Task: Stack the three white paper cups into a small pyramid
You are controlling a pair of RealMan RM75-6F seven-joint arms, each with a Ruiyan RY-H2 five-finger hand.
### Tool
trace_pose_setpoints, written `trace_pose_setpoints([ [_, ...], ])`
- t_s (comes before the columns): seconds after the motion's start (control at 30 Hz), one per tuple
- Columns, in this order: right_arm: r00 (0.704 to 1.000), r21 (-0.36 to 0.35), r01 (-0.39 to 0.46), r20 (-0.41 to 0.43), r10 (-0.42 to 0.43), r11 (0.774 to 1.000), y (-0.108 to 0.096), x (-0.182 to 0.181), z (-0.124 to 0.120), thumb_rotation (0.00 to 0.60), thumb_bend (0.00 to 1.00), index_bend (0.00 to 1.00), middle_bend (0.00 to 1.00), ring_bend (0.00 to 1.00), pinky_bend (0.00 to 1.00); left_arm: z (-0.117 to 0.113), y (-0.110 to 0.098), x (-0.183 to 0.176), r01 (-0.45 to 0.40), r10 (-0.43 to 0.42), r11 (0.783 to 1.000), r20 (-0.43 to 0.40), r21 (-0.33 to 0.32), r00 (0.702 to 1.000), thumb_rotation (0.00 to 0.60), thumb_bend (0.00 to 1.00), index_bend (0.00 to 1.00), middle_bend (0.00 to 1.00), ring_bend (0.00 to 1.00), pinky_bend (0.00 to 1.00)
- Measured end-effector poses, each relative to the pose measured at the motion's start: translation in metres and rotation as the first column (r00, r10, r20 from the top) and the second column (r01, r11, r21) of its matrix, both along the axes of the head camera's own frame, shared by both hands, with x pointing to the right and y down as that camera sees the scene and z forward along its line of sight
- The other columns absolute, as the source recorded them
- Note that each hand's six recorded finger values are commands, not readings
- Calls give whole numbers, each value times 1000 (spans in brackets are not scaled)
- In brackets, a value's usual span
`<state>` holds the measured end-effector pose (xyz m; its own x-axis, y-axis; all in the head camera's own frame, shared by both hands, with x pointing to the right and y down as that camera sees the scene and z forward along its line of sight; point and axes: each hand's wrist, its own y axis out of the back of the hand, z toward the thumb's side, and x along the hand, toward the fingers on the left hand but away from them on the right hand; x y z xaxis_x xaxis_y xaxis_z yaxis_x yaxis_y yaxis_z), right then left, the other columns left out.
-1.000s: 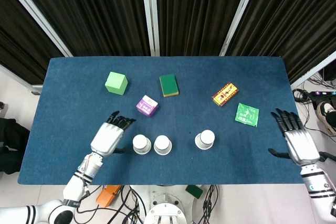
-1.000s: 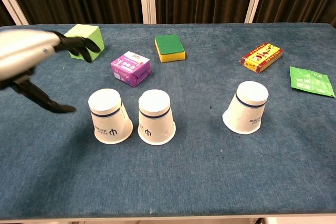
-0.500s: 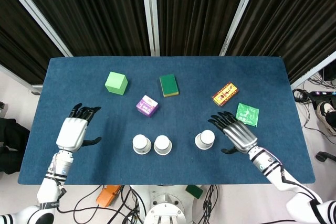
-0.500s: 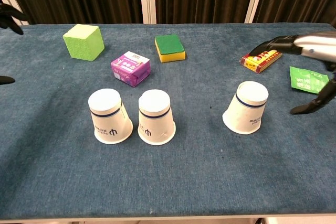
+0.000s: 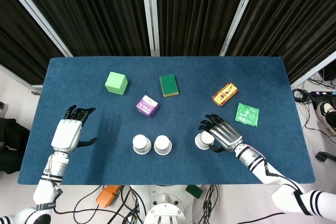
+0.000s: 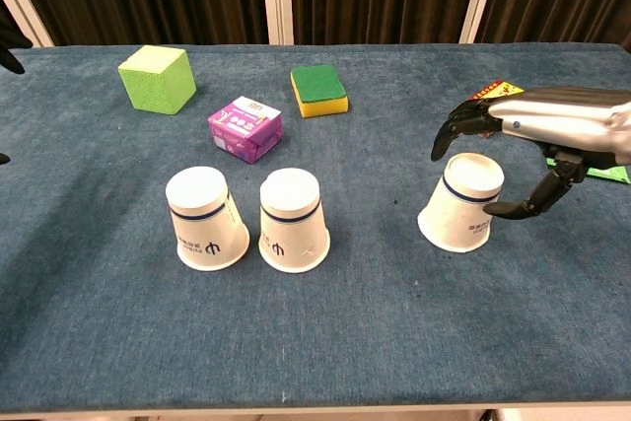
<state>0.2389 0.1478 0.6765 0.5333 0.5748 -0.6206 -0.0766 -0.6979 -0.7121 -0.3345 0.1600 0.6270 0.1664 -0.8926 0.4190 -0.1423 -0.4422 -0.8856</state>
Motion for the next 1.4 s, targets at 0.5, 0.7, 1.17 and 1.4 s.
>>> trace_pose_setpoints([
  [0.5, 985, 132, 65, 150, -84, 989, -28, -48, -83, 600, 528, 470, 372, 236, 165, -3, 4, -27, 55, -55, 998, 34, -5, 998, 600, 64, 166, 203, 160, 111],
  [0.7, 956, 166, 186, 195, -217, 968, -38, -103, -104, 600, 528, 468, 372, 236, 169, -3, 7, -36, 91, -91, 996, 35, -5, 995, 600, 64, 166, 203, 158, 111],
  [1.17, 922, 142, 301, 208, -326, 943, -36, -187, -87, 600, 527, 447, 372, 236, 172, -2, 13, -55, 138, -138, 990, 41, -13, 990, 600, 64, 166, 203, 157, 110],
  [1.4, 925, 126, 316, 179, -335, 940, -35, -199, -72, 600, 528, 427, 372, 228, 171, 0, 13, -60, 152, -151, 988, 42, -15, 988, 600, 64, 165, 203, 157, 110],
])
